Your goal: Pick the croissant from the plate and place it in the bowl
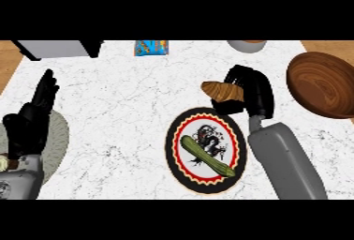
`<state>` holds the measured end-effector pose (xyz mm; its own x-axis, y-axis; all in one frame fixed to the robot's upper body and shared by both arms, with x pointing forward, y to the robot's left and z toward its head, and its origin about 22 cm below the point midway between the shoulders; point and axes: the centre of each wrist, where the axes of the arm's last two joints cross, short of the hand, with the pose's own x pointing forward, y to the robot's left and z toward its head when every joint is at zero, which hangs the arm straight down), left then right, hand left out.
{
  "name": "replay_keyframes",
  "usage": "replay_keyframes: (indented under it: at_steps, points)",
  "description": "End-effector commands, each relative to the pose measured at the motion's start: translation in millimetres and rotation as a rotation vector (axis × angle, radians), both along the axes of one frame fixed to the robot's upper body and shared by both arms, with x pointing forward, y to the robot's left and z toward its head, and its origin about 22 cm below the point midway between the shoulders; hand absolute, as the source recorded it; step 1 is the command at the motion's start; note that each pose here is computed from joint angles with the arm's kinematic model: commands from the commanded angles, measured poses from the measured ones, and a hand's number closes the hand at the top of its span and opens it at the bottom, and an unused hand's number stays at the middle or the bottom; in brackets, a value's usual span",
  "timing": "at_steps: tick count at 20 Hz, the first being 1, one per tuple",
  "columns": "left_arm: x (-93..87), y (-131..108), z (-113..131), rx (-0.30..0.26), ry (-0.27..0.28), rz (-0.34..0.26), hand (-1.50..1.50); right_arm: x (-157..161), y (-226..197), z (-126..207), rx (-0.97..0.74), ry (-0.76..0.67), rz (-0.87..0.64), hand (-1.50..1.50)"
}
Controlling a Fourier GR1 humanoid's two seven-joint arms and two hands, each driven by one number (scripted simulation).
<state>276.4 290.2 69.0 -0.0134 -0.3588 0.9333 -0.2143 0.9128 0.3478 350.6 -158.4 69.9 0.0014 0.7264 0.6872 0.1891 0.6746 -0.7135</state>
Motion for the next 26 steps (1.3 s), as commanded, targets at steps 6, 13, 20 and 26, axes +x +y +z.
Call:
replay_keyframes:
  at_steps: [6, 13, 20, 26]
  points:
    - [11.9, -12, -8, 0.006, -0.041, -0.052, 0.0, -41, -94, 57, 0.07, -0.123, -0.243, 1.5]
    - [15.9, -24, -5, -0.011, -0.039, -0.092, 0.0, -16, -192, 50, 0.121, -0.228, -0.345, 1.5]
    - [9.2, -25, 7, 0.0, -0.036, -0.107, 0.0, -12, -261, 25, -0.154, -0.207, -0.458, 1.5]
    - [22.4, -34, 21, -0.009, -0.039, -0.113, 0.0, -6, -296, 0, -0.304, -0.168, -0.552, 1.5]
